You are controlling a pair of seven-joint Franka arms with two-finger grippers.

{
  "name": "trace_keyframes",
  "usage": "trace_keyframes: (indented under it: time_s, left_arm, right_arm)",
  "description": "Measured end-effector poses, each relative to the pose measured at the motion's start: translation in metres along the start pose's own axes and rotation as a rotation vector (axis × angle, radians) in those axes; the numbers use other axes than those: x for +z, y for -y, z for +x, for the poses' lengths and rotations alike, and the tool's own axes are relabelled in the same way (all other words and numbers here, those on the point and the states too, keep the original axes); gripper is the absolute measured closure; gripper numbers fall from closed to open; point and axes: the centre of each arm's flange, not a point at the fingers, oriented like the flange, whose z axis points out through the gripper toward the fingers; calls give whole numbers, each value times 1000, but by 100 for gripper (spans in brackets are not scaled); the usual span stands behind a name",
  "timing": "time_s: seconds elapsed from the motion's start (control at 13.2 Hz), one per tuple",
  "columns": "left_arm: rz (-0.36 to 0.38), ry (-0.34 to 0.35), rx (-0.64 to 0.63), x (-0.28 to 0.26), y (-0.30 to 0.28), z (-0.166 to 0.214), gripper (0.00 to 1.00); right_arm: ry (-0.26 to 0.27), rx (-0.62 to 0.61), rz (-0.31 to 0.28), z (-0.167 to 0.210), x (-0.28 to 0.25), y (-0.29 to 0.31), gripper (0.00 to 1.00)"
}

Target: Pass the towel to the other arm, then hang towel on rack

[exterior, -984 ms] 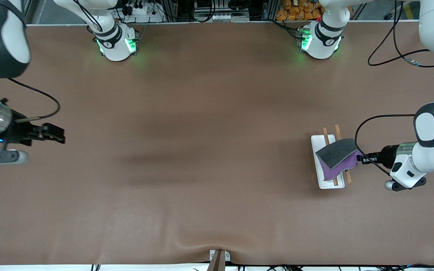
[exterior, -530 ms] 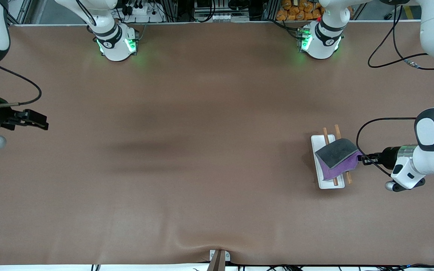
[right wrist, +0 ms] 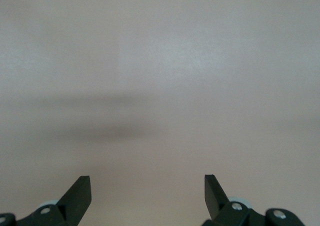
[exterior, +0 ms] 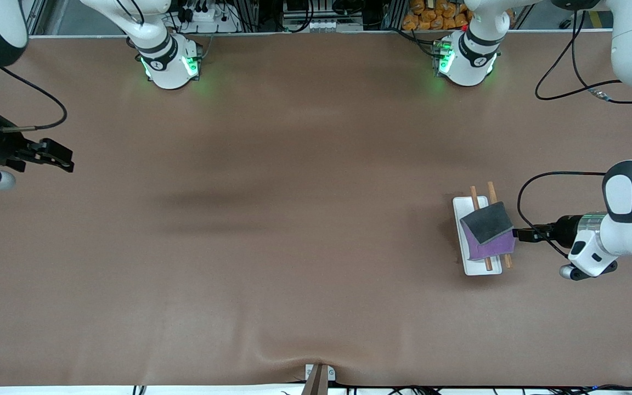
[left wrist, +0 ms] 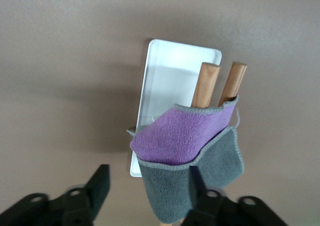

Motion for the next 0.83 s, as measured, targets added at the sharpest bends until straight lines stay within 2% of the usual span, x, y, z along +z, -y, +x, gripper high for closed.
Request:
trace_keyframes:
  time_s: [0.15,0.38,0.61,0.83]
  left_arm:
    - [0,-24,11,-17,-3,-3,1]
    - [26,-39,42,-50,-16,-21,0]
    - [168,-100,126,-94,-45,-49,0]
    - [217,-162,176,-137,-74,-81,0]
  right_arm:
    - [-9,0,0,2,4,-1,0]
    - [-38,1,0,3,-9,-1,0]
    - [-49,14,1,4,-14,-6,0]
    - [-40,51,2,1,-20,-7,0]
